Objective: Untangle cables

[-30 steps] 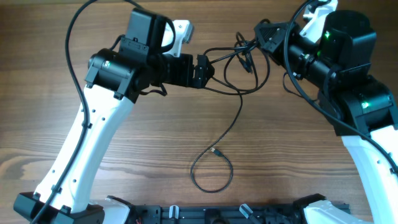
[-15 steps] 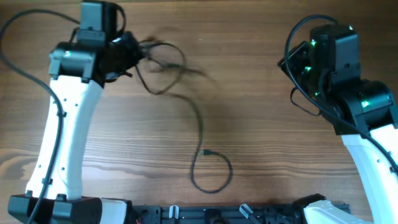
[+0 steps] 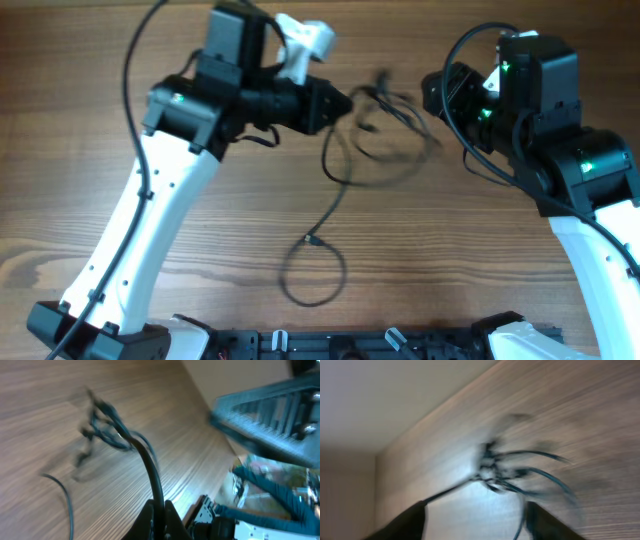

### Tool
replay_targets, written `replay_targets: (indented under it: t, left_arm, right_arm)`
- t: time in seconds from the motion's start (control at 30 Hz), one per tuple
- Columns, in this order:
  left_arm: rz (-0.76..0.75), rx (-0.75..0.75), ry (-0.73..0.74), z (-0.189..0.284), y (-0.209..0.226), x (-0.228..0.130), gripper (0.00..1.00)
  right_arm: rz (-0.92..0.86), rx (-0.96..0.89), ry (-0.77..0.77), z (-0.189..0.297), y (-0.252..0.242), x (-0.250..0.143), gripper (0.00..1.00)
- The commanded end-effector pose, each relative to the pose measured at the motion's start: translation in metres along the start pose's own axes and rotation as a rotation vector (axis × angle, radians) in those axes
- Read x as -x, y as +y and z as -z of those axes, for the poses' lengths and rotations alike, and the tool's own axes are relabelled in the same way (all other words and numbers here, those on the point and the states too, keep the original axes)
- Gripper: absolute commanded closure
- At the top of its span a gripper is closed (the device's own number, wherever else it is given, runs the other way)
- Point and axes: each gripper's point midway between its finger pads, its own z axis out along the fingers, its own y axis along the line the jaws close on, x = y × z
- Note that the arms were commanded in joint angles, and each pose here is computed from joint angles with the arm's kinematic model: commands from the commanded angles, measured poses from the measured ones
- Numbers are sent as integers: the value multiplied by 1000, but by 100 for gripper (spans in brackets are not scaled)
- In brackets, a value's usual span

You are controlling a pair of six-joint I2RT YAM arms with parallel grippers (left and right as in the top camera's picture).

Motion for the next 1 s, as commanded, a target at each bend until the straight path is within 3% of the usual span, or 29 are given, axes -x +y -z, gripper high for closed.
replay_targets:
  t: [0.0,0.1,0.2,0.3,0.43,0.63,0.83,0.97]
  left_arm:
    - [-92,-79,-34,-3,-23,9,96]
    - [-9,-93,-98,2,-26,27,96]
    - [26,-107,-131,4,-30,36,96]
    - [144,-147,-140,6,-36,42,96]
    - [146,-277,-140,17,-65,47,96]
    - [123,-305,-170,36,-83,48,96]
    - [119,-313,-185,44,-89,49,96]
    - [144,-317,-180,44,-89,49,96]
  right_arm:
    - [92,53,103,-2,8,-17,27]
    - [89,-16,193,-16,-8,-33,18]
    - [227,71,300,-25,2,-51,17]
    - [286,83,301,-28,2,-50,17]
    - [365,109,247,-31,9,-39,15]
    - [386,83,144,-36,11,-18,42]
    - [386,69,141,-37,9,-17,69]
    - [385,71,138,-37,10,-16,71]
